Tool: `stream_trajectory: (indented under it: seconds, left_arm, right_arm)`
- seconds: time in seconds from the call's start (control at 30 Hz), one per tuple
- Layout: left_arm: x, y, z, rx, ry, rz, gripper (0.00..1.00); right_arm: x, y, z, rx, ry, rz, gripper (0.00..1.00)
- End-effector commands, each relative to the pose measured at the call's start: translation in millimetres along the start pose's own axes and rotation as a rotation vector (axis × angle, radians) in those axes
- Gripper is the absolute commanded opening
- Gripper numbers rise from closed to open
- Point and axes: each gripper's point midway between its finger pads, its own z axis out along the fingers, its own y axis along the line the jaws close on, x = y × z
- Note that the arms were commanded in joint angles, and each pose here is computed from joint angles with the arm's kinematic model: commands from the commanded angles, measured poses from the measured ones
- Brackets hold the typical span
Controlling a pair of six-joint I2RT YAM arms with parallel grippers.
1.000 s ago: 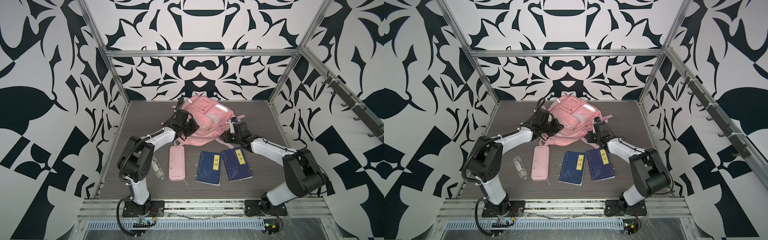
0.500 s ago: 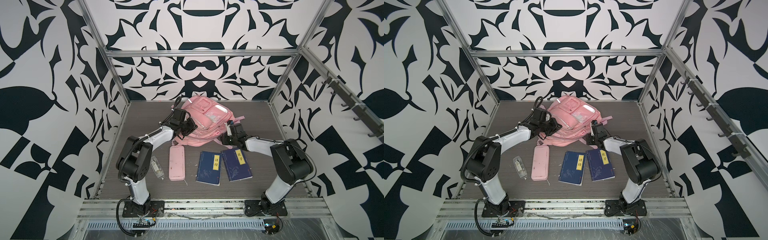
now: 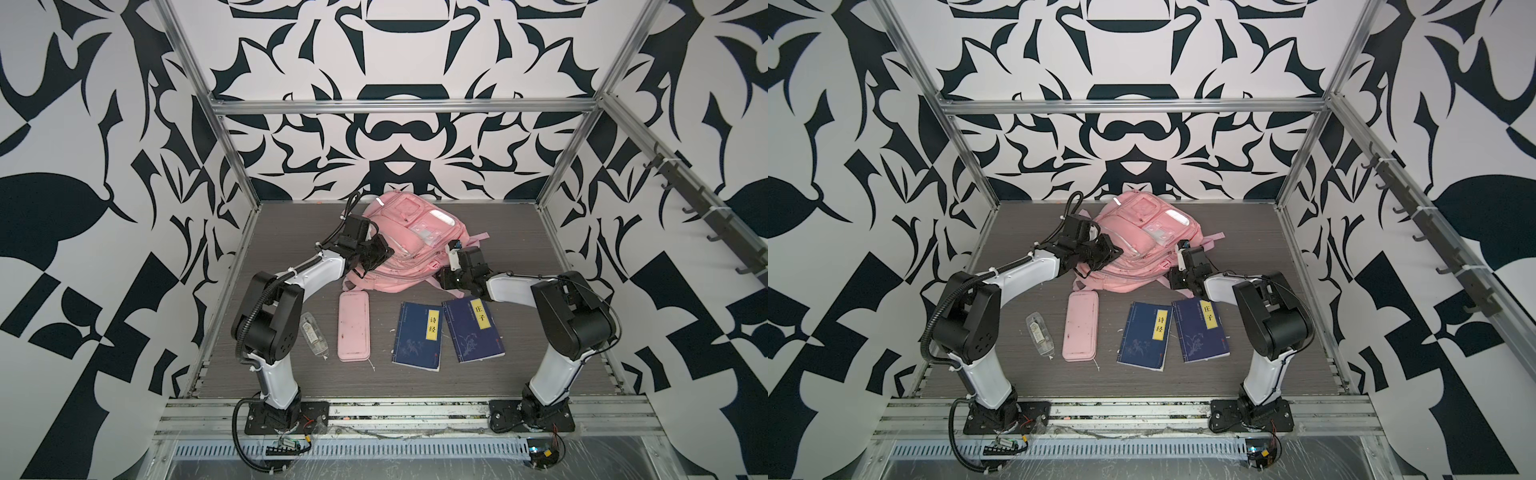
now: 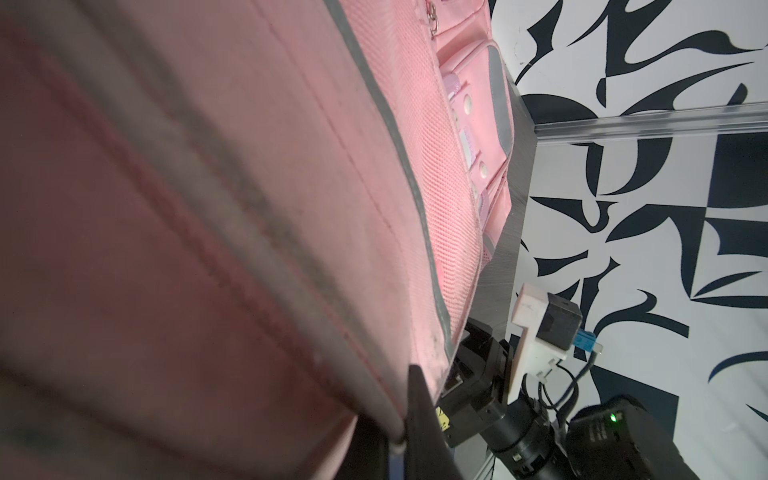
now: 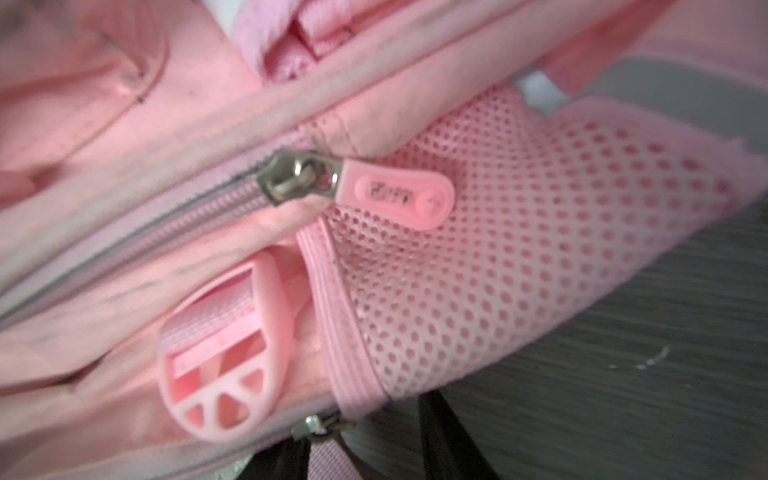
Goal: Pack the student bag
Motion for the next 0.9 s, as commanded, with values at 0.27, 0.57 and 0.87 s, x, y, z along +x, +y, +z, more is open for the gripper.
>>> stream_trajectory:
  seconds: [0.27, 0.57, 0.87]
  left_arm:
    - [-23.5, -41.1, -26.1, 0.101, -0.064, 0.089, 0.00]
    - [-27.2, -39.6, -25.0, 0.102, -0.064, 0.079, 0.00]
    - [-37.8, -37.5, -21.8, 0.100, -0.076, 0.068, 0.00]
  right_arm:
    - [-38.7, 14.9, -4.6, -0.059, -0.129, -0.093, 0.33]
    - [-38.4, 16.5, -6.8, -0.066, -0.125, -0.097, 0.11]
    - [-30.1, 14.0, -21.4, -0.048, -0.114, -0.079, 0.00]
